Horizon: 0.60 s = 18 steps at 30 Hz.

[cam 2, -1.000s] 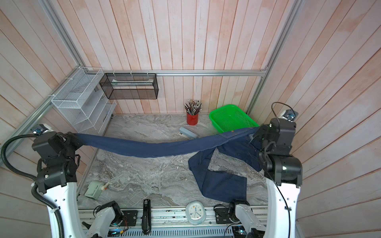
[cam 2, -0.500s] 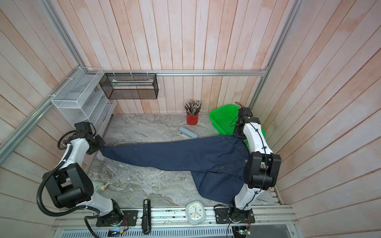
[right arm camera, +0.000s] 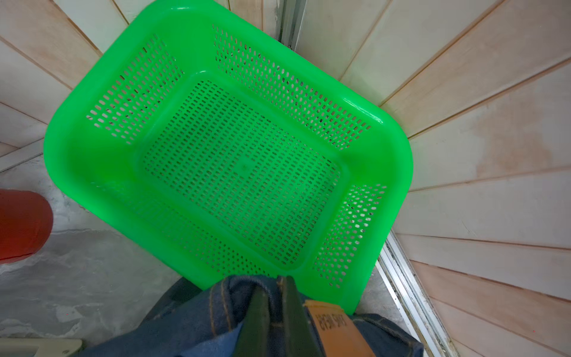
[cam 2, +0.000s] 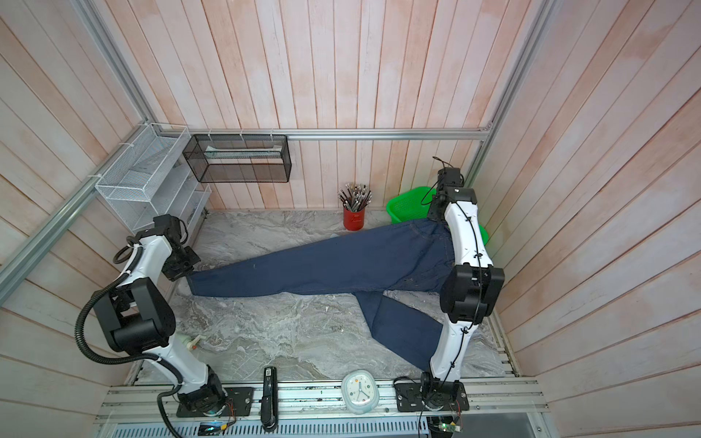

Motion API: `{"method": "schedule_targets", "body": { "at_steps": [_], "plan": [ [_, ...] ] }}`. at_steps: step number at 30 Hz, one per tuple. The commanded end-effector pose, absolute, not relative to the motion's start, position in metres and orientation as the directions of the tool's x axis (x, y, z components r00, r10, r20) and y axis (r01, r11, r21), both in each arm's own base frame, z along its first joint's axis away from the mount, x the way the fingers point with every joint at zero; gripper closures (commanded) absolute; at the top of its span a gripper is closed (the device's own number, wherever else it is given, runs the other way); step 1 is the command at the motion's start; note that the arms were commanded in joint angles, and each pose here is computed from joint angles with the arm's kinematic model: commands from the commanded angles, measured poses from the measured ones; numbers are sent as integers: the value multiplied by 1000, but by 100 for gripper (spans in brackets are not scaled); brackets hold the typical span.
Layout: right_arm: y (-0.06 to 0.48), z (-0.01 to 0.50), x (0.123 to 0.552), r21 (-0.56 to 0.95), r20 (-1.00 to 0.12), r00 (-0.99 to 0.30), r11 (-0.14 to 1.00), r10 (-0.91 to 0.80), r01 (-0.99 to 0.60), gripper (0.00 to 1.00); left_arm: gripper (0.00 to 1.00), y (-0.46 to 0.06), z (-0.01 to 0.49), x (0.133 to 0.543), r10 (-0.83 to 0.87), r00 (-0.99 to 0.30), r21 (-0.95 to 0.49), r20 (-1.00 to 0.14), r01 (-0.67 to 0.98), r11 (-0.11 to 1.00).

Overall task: Fold and stack the trousers
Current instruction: Flatten out the trousers at the center of the table.

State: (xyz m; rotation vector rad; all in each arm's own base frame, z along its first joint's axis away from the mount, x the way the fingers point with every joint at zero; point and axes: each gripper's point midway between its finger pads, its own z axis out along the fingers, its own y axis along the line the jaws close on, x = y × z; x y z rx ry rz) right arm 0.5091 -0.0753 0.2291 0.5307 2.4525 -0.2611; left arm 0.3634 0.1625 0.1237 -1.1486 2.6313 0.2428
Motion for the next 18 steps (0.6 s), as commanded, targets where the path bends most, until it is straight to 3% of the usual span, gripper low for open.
{"method": "schedule_targets", "body": {
  "at_steps": [1,6,13,18],
  "plan": [
    [-84,200,514,-134,-540,-779,881,320,454,100,100,166,132,463,-527,-673,-37,-519,-598,800],
    [-80,186,515,-165,-507,-806,883,306,439,96,99,156,116,469,-523,-686,-50,-506,-582,812],
    [-77,211,515,-127,-552,-775,888,307,442,53,59,150,131,472,-510,-681,-77,-526,-558,826],
    [-62,268,507,-109,-631,-729,900,266,423,31,43,143,167,468,-494,-651,-114,-576,-535,837]
  ]
}}
